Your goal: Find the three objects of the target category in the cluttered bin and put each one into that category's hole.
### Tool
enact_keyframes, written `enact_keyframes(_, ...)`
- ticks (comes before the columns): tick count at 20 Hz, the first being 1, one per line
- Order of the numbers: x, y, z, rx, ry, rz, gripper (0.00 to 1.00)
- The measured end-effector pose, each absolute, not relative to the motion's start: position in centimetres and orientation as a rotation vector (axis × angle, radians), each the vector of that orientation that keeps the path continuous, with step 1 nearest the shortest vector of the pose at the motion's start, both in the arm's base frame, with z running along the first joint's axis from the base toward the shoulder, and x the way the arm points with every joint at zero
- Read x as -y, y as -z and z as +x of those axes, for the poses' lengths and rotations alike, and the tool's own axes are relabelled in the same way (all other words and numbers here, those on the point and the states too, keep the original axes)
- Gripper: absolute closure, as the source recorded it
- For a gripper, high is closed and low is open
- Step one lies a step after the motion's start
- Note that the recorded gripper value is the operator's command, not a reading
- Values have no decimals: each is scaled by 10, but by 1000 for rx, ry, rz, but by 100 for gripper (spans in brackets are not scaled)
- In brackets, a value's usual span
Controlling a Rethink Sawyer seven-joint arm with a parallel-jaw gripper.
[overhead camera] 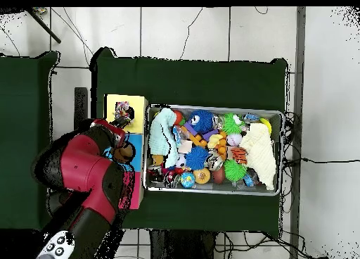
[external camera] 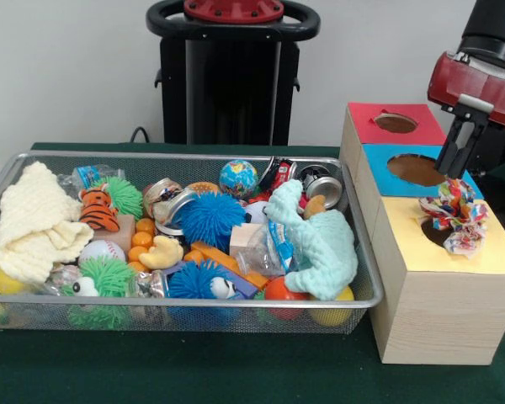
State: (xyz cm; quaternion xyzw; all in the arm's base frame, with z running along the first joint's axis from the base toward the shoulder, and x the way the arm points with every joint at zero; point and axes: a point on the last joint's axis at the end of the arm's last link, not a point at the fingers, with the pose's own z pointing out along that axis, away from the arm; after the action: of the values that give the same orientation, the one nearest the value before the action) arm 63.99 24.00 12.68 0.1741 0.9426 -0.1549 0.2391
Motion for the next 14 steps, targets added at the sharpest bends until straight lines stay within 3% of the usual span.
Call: enact_keyframes(14, -236, -104, 634, -2602, 464, 465, 100)
